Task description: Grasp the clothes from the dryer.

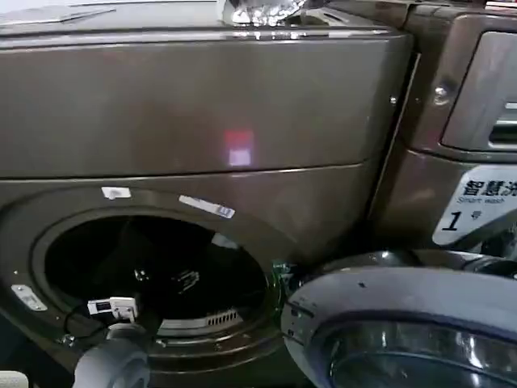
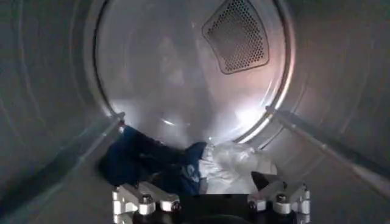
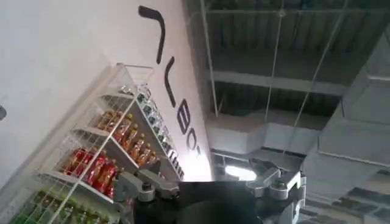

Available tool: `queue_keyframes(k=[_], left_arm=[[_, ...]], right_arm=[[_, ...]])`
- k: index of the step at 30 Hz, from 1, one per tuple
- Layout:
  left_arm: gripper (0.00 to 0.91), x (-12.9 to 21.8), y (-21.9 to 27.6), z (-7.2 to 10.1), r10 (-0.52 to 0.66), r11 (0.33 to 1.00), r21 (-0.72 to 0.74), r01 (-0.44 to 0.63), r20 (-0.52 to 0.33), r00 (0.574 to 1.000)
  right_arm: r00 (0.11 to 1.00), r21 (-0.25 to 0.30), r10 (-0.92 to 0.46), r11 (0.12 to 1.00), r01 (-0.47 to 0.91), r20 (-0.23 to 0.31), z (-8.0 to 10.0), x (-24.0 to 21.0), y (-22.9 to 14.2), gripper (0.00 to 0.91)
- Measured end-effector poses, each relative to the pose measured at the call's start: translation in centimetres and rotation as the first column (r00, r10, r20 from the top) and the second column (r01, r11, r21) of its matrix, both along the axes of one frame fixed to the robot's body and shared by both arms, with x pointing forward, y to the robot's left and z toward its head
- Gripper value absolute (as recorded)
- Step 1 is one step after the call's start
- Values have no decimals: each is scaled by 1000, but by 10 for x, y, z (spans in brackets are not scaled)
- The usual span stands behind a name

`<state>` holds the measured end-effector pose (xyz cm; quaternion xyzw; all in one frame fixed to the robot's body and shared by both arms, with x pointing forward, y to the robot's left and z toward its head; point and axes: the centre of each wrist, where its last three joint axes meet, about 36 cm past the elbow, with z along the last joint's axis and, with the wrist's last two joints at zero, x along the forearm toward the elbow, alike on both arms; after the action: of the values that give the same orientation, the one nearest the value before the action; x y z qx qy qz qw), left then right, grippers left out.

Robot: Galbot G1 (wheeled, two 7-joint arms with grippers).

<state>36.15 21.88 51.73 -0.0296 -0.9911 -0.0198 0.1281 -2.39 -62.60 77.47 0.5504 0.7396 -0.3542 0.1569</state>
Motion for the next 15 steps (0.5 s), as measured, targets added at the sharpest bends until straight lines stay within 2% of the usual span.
queue_keyframes(k=[15], left_arm=[[907,11,-2,-3,1,1000,-8,-1,25,1000]], right_arm=[[1000,-9,-28,1000,28,1,9,-3,6,907]])
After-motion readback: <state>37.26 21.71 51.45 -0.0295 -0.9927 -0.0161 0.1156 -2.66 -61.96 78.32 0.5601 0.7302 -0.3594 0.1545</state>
